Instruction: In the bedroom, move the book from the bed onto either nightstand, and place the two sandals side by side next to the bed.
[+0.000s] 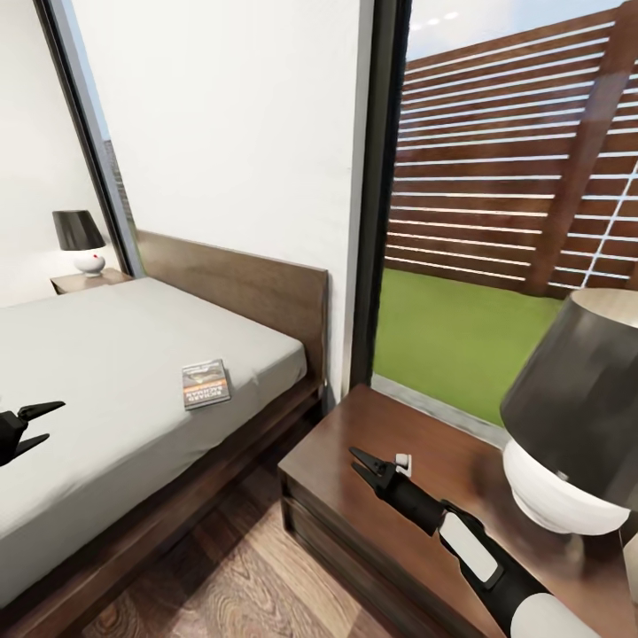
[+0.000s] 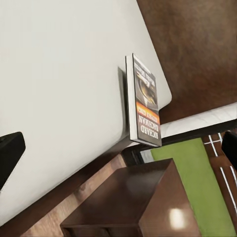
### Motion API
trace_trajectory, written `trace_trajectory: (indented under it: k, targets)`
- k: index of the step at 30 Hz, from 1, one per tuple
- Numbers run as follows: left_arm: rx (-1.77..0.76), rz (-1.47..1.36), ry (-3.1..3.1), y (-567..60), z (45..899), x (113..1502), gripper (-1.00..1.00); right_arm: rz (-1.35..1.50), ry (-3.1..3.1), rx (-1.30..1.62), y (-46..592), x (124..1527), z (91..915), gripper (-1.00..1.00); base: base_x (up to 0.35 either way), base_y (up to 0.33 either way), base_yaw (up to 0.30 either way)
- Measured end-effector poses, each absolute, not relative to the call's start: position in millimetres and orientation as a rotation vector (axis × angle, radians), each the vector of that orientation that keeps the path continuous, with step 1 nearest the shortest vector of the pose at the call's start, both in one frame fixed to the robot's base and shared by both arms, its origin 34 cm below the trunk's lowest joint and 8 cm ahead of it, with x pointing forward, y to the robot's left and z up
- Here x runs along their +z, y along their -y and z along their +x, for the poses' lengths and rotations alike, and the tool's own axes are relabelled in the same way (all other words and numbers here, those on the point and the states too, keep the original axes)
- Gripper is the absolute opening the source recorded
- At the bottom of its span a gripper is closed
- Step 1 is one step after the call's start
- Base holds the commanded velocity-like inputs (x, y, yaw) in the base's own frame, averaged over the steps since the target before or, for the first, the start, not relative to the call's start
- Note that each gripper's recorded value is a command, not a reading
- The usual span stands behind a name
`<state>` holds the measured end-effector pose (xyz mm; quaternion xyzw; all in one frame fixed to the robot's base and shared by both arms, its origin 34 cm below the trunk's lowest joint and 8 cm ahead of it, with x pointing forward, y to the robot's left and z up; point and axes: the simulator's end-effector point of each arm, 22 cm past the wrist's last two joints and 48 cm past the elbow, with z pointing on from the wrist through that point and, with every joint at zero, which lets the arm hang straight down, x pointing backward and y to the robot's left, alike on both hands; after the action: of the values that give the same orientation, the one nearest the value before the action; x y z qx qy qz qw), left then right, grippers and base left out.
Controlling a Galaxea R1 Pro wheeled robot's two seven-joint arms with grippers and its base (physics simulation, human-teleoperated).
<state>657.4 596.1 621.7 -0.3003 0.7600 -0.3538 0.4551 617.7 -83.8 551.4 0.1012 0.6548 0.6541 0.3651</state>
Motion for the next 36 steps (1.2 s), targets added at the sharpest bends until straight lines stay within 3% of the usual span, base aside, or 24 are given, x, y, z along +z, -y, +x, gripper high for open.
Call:
trace_trajectory:
  k: [36]
  targets:
    - [-0.867,-0.736,-1.881,-596.1,657.1,620.7,1.0,0.257,-1.687,1.682,82.8,550.9,616.9,1.0,0.146,0.112,0.001]
